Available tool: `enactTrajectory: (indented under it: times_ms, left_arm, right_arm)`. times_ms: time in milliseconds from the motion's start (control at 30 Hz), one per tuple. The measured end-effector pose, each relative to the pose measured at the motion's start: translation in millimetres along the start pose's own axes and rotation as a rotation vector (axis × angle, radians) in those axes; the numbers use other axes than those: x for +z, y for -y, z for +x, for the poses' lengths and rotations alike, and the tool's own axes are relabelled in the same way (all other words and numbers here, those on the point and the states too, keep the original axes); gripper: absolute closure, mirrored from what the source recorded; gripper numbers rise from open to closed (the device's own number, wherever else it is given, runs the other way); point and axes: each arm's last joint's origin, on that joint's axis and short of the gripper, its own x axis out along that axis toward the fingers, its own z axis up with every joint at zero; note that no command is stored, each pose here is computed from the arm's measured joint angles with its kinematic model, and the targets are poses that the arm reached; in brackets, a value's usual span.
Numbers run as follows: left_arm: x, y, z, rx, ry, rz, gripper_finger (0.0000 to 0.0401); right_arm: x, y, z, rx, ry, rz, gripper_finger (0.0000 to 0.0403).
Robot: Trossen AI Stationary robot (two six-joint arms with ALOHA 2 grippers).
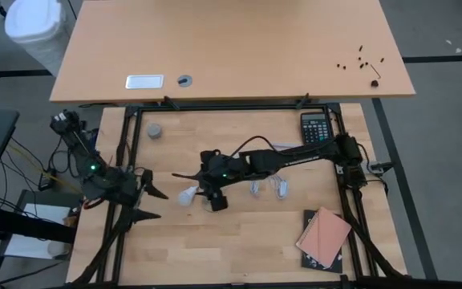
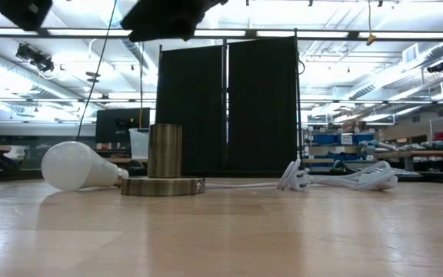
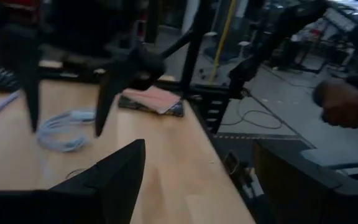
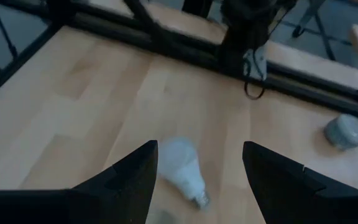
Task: Screw lightbulb
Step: Insert the lightbulb into the bronze lamp socket
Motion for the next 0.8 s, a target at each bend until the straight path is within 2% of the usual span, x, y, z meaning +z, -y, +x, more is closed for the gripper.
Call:
enactTrajectory:
  times_ms: [300,400,533,700,800]
  left_arm:
    - [17.2,17.4,-6.3,-0.146,0.167,0.059,0.0103]
    - [18.0,19.1,-7.6,-0.159,0.176,0.071,0.0103]
    - [6.1,15.4,-2.5,-0.019,0.097,0.064,0.0103]
    - [-18.4,10.1,7.1,0.221,-0.006,-0.014,0.0103]
    - [-35.2,9.8,14.3,0.31,-0.059,-0.072,0.0103]
  right_arm:
    - [-10.0,6.9,19.7,0.022,0.016,0.006,0.0158]
    - [-10.0,9.4,19.1,0.017,0.02,0.009,0.0158]
    - [-7.3,11.9,13.0,0.005,0.02,0.011,0.0157]
    - [5.0,11.8,-15.0,-0.134,-0.018,0.013,0.0158]
    - [4.4,7.1,-25.5,-0.172,-0.081,0.026,0.0157]
